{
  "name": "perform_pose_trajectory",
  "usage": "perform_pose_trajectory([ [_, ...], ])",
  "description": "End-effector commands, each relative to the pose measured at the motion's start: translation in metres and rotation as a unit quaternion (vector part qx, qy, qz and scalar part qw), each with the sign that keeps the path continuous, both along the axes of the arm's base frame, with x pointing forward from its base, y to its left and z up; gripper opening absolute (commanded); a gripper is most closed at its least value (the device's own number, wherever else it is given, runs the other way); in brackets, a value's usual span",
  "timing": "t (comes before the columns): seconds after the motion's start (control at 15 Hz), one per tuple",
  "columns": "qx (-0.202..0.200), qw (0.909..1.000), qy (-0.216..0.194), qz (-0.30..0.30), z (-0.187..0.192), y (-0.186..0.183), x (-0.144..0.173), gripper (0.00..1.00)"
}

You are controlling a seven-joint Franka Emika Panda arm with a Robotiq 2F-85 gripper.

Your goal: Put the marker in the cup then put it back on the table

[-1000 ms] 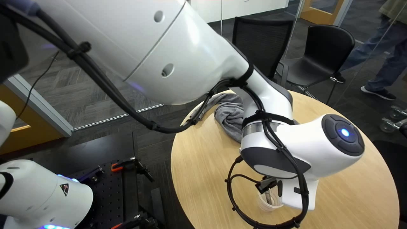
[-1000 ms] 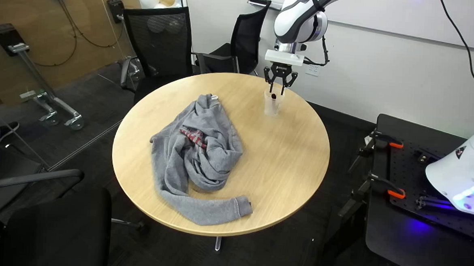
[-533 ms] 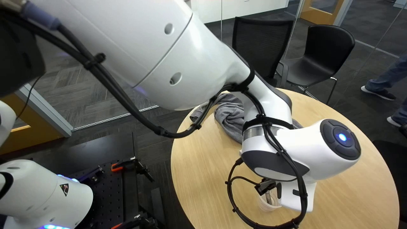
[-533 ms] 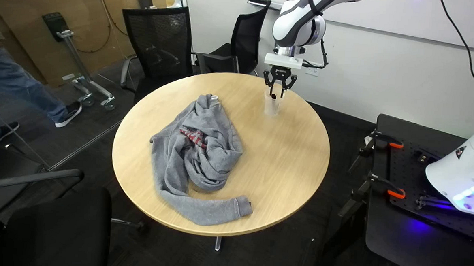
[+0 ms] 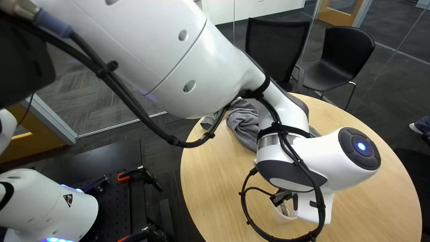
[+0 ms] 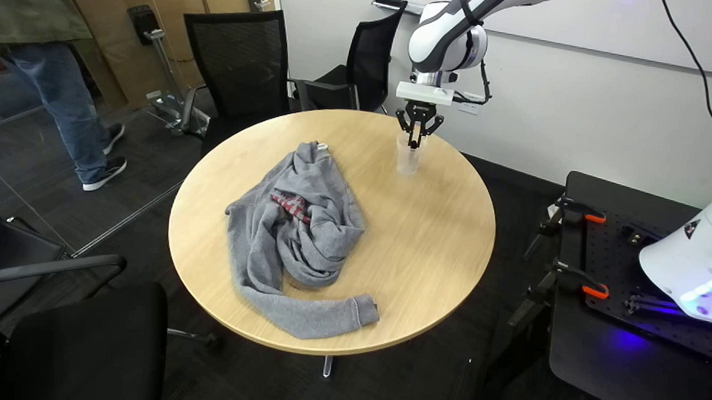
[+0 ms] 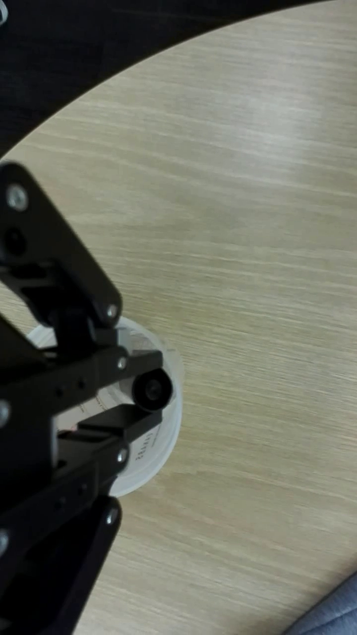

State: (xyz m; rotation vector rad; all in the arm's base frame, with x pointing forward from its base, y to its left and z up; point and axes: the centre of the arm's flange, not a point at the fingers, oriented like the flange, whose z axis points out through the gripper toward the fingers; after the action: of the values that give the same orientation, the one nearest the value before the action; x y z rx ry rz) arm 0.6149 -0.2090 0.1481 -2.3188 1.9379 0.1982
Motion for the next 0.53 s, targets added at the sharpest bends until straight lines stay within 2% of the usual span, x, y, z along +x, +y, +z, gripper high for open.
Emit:
perform_pose_trajectory([
  [0.0, 0.003, 0.9999, -0.014, 0.0, 0.023, 0.003, -0.006, 0.06],
  [0.47, -0.01, 0.999, -0.043, 0.007, 0.083, 0.018, -0.025, 0.06],
])
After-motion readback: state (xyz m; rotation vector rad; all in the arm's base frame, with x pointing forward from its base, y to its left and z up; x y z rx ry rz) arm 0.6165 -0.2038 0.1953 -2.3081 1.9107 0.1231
